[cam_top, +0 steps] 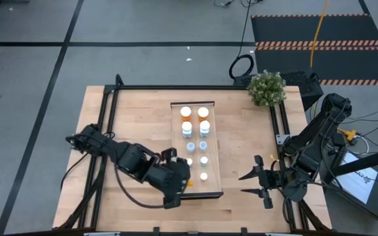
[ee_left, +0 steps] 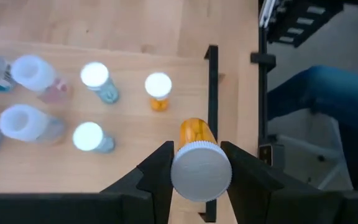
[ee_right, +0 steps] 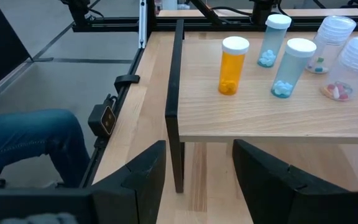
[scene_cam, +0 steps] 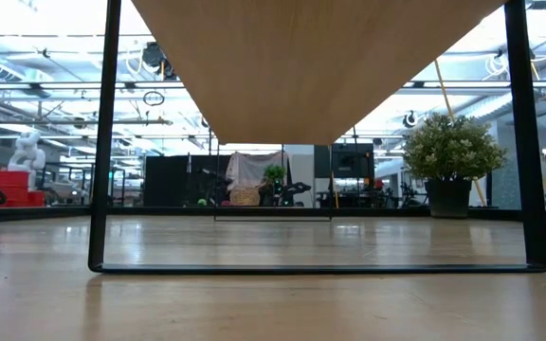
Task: Pick and place medicine bottles onto shelf by color
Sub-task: Put the orange pill on the shelf aligned with the other small orange pill bottle, then return to Home Position
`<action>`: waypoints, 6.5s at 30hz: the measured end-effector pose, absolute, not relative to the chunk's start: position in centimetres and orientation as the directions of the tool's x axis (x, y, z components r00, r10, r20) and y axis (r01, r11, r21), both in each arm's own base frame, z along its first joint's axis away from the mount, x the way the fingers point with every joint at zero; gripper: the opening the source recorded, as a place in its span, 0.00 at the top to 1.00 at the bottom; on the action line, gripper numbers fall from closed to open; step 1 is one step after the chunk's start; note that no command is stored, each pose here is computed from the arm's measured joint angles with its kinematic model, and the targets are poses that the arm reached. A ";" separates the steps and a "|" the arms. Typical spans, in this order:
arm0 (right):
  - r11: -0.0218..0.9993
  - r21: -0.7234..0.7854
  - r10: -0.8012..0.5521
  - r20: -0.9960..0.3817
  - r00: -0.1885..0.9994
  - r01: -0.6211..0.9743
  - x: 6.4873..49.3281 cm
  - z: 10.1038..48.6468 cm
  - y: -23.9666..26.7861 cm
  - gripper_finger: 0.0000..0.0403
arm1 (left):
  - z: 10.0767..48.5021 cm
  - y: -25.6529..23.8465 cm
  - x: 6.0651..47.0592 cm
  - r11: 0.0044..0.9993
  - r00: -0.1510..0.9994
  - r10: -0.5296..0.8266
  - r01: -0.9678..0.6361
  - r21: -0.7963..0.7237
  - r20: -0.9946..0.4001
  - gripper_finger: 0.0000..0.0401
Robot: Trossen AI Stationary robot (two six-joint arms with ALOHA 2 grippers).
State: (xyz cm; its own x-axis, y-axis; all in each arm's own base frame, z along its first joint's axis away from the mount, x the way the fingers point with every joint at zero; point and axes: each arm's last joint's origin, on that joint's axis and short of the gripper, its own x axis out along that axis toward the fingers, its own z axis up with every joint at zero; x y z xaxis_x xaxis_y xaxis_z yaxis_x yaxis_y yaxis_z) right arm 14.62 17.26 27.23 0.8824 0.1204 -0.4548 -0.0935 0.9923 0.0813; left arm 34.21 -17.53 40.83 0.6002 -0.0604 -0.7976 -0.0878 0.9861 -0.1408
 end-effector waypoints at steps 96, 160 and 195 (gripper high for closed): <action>0.989 0.091 0.145 -0.465 0.873 -0.115 14.6 27.2 17.3 0.55 | 33.0 -16.5 39.4 0.989 0.374 0.081 0.086 0.122 -0.924 0.68; 0.984 0.028 0.176 -0.333 0.926 -0.177 13.7 29.9 15.9 0.55 | 41.7 -17.5 34.4 0.957 0.728 0.176 0.030 0.287 -0.663 0.45; 0.978 -0.125 0.122 -0.317 0.941 -0.169 12.3 27.6 9.9 1.00 | 36.0 -9.1 24.4 0.900 0.745 0.403 -0.217 0.377 -0.531 0.76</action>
State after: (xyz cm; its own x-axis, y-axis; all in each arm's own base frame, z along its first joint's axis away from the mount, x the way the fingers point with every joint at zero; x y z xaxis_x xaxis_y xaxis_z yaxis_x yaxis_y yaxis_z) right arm 12.30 9.95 27.58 0.9406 0.1220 -0.3167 -0.1688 0.9777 -0.1248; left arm 24.44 -9.12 35.96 0.7453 0.4026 -0.5315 -0.2173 0.9003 0.3772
